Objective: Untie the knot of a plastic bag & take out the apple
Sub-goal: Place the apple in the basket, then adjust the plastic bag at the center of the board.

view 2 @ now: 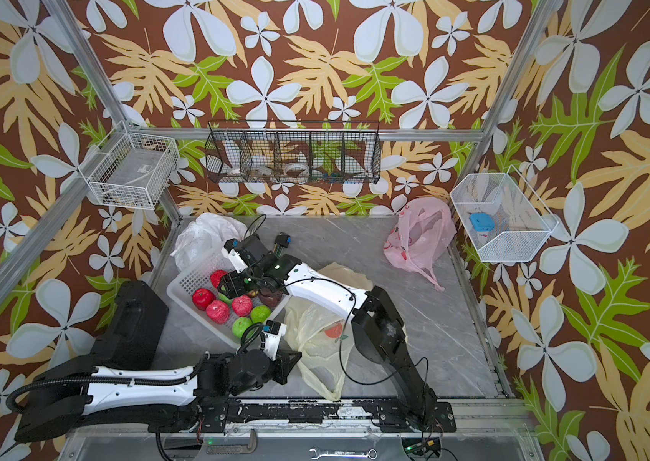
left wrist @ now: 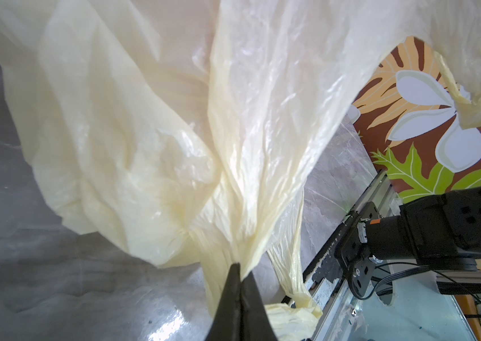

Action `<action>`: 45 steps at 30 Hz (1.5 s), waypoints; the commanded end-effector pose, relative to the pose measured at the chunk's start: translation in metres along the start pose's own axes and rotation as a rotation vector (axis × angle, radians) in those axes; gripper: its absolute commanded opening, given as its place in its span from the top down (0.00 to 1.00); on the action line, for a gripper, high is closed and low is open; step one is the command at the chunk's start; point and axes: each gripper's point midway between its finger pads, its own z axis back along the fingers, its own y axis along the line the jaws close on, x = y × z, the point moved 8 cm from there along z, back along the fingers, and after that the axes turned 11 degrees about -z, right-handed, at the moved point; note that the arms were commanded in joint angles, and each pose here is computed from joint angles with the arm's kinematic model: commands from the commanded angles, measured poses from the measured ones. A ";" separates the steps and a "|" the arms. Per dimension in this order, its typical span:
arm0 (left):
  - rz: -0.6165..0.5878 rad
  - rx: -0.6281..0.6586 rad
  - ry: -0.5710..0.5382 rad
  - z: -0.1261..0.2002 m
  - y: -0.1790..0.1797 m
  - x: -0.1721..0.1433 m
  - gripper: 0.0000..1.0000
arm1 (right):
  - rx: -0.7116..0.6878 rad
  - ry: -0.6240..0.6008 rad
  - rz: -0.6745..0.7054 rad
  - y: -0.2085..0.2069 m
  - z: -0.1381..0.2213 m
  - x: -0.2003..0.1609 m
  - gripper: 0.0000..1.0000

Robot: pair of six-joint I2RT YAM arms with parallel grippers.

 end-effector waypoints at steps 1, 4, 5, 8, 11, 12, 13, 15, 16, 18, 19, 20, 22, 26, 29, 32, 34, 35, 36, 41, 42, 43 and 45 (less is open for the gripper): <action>-0.007 0.005 -0.017 0.000 -0.003 0.005 1.00 | -0.117 -0.130 0.049 0.000 0.039 0.011 0.30; -0.014 0.005 -0.023 -0.001 -0.007 0.010 1.00 | -0.180 -0.205 0.063 0.000 0.081 0.007 0.31; -0.019 0.006 -0.023 -0.002 -0.008 0.011 1.00 | -0.194 -0.231 0.062 -0.001 0.096 0.003 0.31; -0.034 0.009 -0.028 -0.003 -0.015 0.020 1.00 | -0.222 -0.304 0.044 -0.004 0.135 -0.011 0.31; -0.051 0.011 -0.036 -0.005 -0.022 0.031 1.00 | -0.247 -0.369 0.012 -0.011 0.170 -0.030 0.32; -0.057 0.013 -0.036 -0.007 -0.024 0.034 1.00 | -0.252 -0.389 -0.003 -0.014 0.181 -0.038 0.33; -0.061 0.011 -0.035 -0.009 -0.026 0.037 1.00 | -0.252 -0.404 -0.017 -0.016 0.190 -0.044 0.33; -0.064 0.011 -0.030 -0.014 -0.027 0.044 1.00 | -0.252 -0.436 -0.048 -0.021 0.212 -0.059 0.34; -0.067 0.005 -0.027 -0.017 -0.028 0.046 1.00 | -0.254 -0.448 -0.059 -0.023 0.221 -0.065 0.34; -0.075 -0.006 -0.018 -0.023 -0.028 0.053 1.00 | -0.260 -0.468 -0.075 -0.028 0.241 -0.080 0.34; -0.079 -0.012 -0.013 -0.026 -0.029 0.056 1.00 | -0.268 -0.469 -0.078 -0.032 0.246 -0.088 0.34; -0.081 -0.024 -0.006 -0.029 -0.031 0.061 1.00 | -0.277 -0.466 -0.082 -0.037 0.251 -0.096 0.34; -0.084 -0.039 0.005 -0.033 -0.032 0.067 1.00 | -0.304 -0.446 -0.109 -0.046 0.257 -0.113 0.34; -0.109 -0.042 0.020 -0.039 -0.035 0.075 1.00 | -0.302 -0.410 -0.197 -0.064 0.261 -0.147 0.37; -0.120 -0.053 0.027 -0.042 -0.039 0.080 1.00 | -0.286 -0.404 -0.267 -0.079 0.259 -0.172 0.47; -0.133 -0.057 0.052 -0.045 -0.042 0.081 1.00 | -0.270 -0.399 -0.323 -0.096 0.247 -0.195 0.57; -0.137 -0.053 0.075 -0.046 -0.042 0.079 1.00 | -0.257 -0.400 -0.343 -0.105 0.237 -0.204 0.60; -0.136 -0.055 0.084 -0.046 -0.042 0.078 1.00 | -0.260 -0.401 -0.348 -0.109 0.231 -0.207 0.61; -0.135 -0.061 0.094 -0.046 -0.042 0.076 1.00 | -0.271 -0.404 -0.353 -0.113 0.226 -0.209 0.63; -0.116 -0.075 0.097 -0.041 -0.041 0.073 1.00 | -0.363 -0.403 -0.308 -0.123 0.197 -0.199 0.66; -0.113 -0.075 0.096 -0.039 -0.040 0.073 1.00 | -0.386 -0.392 -0.291 -0.123 0.189 -0.193 0.66; -0.111 -0.077 0.095 -0.037 -0.040 0.073 1.00 | -0.415 -0.381 -0.275 -0.124 0.182 -0.188 0.67; -0.105 -0.080 0.089 -0.032 -0.039 0.073 1.00 | -0.480 -0.360 -0.240 -0.127 0.168 -0.176 0.69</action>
